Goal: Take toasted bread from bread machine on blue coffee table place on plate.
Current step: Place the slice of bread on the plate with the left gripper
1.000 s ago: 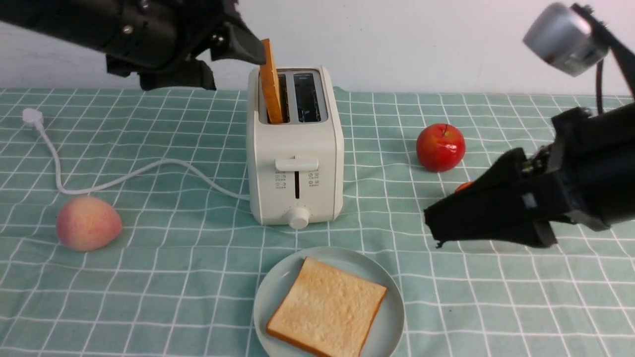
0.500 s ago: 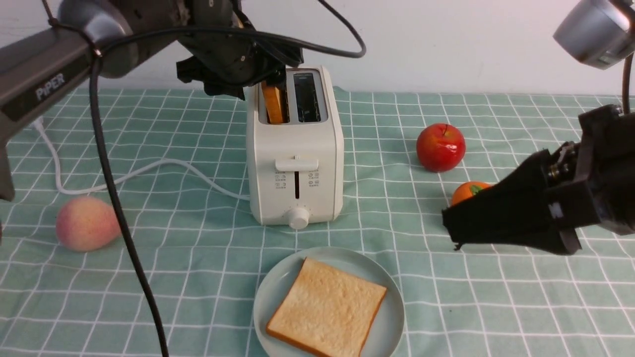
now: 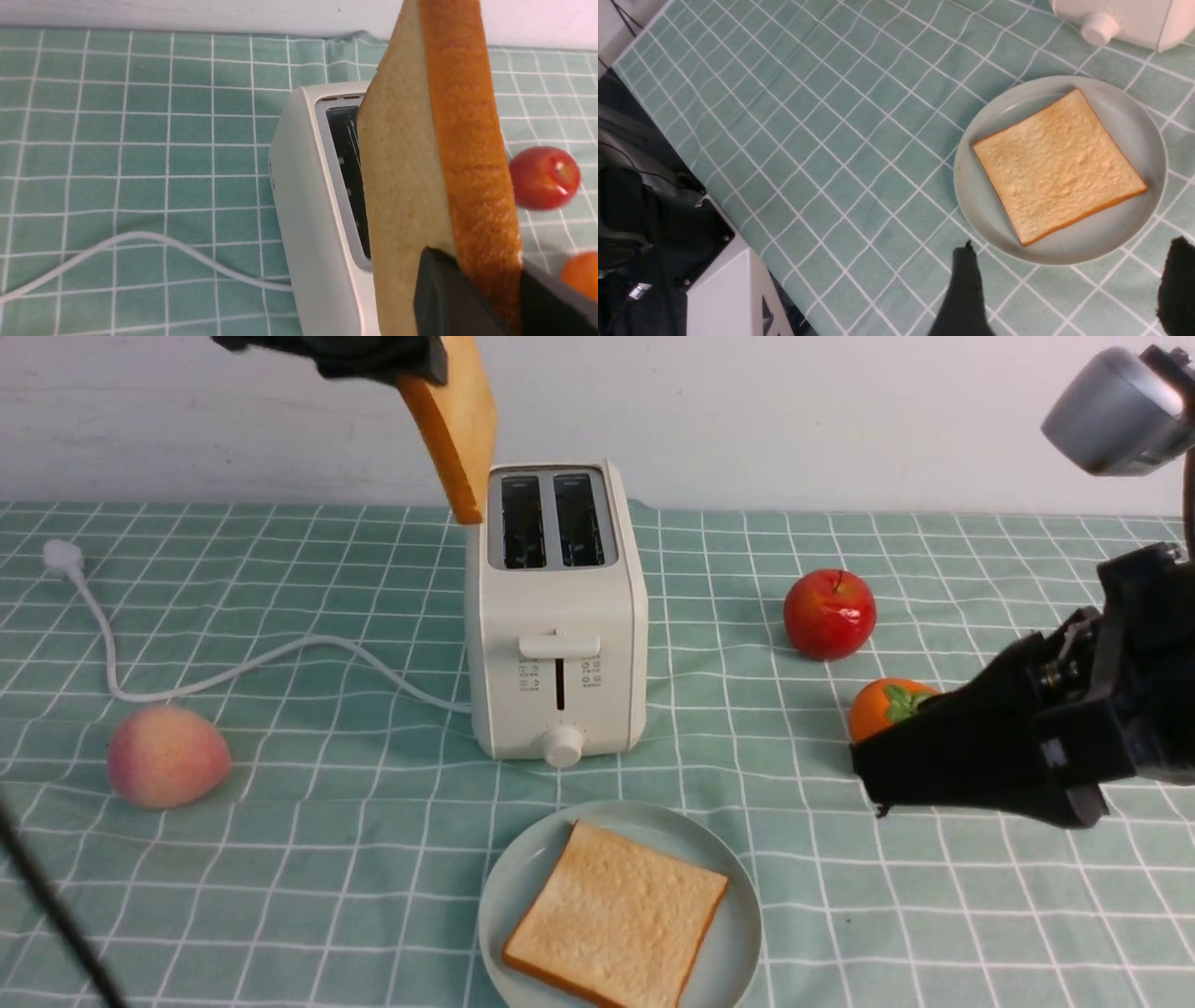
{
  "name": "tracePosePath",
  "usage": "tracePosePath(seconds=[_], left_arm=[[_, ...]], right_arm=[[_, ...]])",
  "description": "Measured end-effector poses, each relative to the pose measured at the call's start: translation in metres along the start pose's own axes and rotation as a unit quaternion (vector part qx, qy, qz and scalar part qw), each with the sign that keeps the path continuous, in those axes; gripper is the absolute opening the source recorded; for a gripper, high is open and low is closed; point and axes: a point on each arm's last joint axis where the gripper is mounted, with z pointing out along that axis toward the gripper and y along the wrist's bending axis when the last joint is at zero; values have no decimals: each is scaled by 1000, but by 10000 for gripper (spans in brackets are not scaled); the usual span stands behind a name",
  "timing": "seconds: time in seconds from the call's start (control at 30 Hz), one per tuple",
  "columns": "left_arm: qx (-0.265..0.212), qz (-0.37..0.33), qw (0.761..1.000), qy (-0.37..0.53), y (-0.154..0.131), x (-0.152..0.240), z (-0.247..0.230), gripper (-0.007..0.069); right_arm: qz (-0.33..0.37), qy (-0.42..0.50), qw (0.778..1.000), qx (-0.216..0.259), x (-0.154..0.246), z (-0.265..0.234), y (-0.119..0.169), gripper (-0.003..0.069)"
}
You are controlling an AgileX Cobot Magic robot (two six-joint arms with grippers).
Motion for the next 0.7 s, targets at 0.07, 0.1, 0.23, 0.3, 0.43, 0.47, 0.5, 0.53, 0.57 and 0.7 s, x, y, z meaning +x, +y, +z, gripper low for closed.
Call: tracePosePath(seconds=[0.07, 0.1, 0.23, 0.3, 0.43, 0.47, 0.5, 0.53, 0.57, 0.7], left_arm=[[33, 28, 999, 26, -4, 14, -29, 88], [64, 42, 996, 46, -8, 28, -46, 88], [163, 61, 975, 139, -13, 78, -49, 88], [203, 46, 960, 186, -13, 110, -31, 88], [257, -44, 939, 226, -11, 161, 17, 88], [263, -77, 932, 239, -8, 176, 33, 88], [260, -99, 929, 244, -7, 184, 43, 88], [256, -117, 928, 245, -4, 192, 54, 88], [253, -131, 927, 244, -3, 197, 62, 88], [222, -160, 932, 238, 5, 210, 97, 110]], right_arm=[[-3, -1, 1000, 6, 0, 0, -1, 519], [-4, -3, 1000, 8, -1, 0, -1, 519], [-3, -5, 1000, 8, -1, 0, -2, 519], [-3, -5, 1000, 8, -1, 0, -2, 519], [-3, -6, 1000, 9, -1, 0, -2, 519], [-3, -6, 1000, 9, -1, 0, -2, 519], [-3, -6, 1000, 9, -1, 0, -2, 519], [-3, -6, 1000, 9, -1, 0, -2, 519], [-3, -6, 1000, 9, -1, 0, -2, 519], [-1, -7, 1000, 6, -1, 0, -1, 519]])
